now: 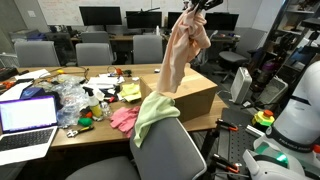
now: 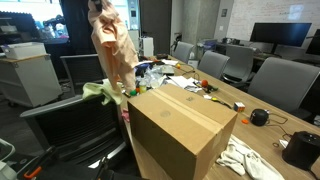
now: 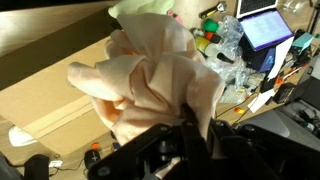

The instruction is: Take the clothes on the box and put them on the back rest of the chair

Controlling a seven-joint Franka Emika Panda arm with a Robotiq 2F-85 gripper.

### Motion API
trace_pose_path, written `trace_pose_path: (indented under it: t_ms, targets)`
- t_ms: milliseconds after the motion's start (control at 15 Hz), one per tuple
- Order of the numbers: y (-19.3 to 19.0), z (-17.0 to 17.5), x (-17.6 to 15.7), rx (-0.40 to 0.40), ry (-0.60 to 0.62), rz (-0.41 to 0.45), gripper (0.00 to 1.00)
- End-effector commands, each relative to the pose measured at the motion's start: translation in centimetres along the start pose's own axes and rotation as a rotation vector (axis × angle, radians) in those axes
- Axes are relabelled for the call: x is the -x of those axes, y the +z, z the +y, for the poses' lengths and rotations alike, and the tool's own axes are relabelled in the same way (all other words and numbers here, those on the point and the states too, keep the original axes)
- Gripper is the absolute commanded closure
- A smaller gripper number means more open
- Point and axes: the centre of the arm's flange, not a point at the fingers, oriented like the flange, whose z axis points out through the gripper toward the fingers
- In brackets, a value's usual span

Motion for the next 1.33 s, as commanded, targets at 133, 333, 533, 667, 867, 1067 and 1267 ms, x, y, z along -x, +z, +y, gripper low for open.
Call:
trace_pose_path:
  t_ms: [133, 333, 533, 667, 867, 1067, 1267]
  targets:
    - [-2.9, -0.1, 3.0, 0.001, -0.14, 0.066, 0.98]
    - [-3.0, -0.5, 4.5, 0.037, -0.298, 0.055, 0.98]
    - [-3.1, -0.7, 5.7, 0.056, -0.454, 0.039, 0.98]
    - [-3.2, -0.8, 6.4, 0.063, -0.559, 0.024, 0.98]
    - [-3.2, -1.1, 7.3, 0.079, -0.714, -0.005, 0.98]
    - [-3.1, -1.6, 8.1, 0.094, -0.848, -0.027, 0.98]
    - [-3.0, -2.7, 9.0, 0.131, -0.955, -0.037, 0.98]
